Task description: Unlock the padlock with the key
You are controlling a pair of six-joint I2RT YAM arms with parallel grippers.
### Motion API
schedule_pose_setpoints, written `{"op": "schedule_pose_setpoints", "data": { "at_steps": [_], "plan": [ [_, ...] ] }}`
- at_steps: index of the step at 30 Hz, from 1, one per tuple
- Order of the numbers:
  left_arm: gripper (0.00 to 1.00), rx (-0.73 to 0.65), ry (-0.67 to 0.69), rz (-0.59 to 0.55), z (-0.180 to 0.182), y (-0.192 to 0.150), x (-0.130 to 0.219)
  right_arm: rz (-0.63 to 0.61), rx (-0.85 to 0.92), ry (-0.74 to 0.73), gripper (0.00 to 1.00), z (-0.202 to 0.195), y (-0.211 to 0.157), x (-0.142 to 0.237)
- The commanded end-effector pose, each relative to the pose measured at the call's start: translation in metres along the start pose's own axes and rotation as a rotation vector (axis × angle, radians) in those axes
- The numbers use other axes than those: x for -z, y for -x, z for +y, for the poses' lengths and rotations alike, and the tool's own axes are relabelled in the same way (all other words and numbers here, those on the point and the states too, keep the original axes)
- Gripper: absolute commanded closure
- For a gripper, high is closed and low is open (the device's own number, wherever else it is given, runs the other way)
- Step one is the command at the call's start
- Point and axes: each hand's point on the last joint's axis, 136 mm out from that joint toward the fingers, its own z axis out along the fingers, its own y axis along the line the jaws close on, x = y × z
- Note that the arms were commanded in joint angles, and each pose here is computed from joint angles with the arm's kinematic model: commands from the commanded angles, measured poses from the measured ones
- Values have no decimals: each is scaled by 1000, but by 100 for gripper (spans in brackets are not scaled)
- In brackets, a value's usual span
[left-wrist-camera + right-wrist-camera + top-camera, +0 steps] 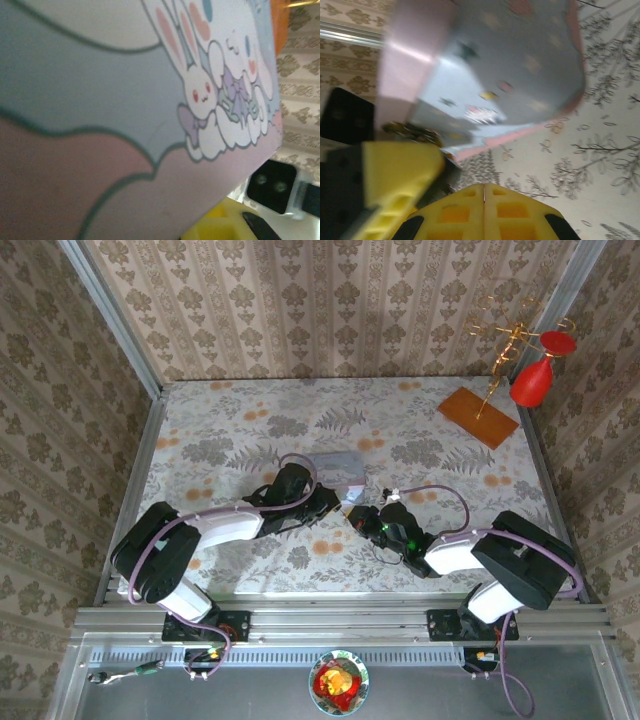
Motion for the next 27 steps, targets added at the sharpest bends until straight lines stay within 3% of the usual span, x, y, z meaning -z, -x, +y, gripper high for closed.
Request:
{"op": "schedule_pose_setpoints", "data": {
  "at_steps": [1,27],
  "plan": [
    [99,-58,0,84,-8,-21,3,-68,4,106,100,35,18,6],
    [99,-73,-2,98,-13,-28,-5,-42,-8,100,100,39,16,-7]
  ]
}}
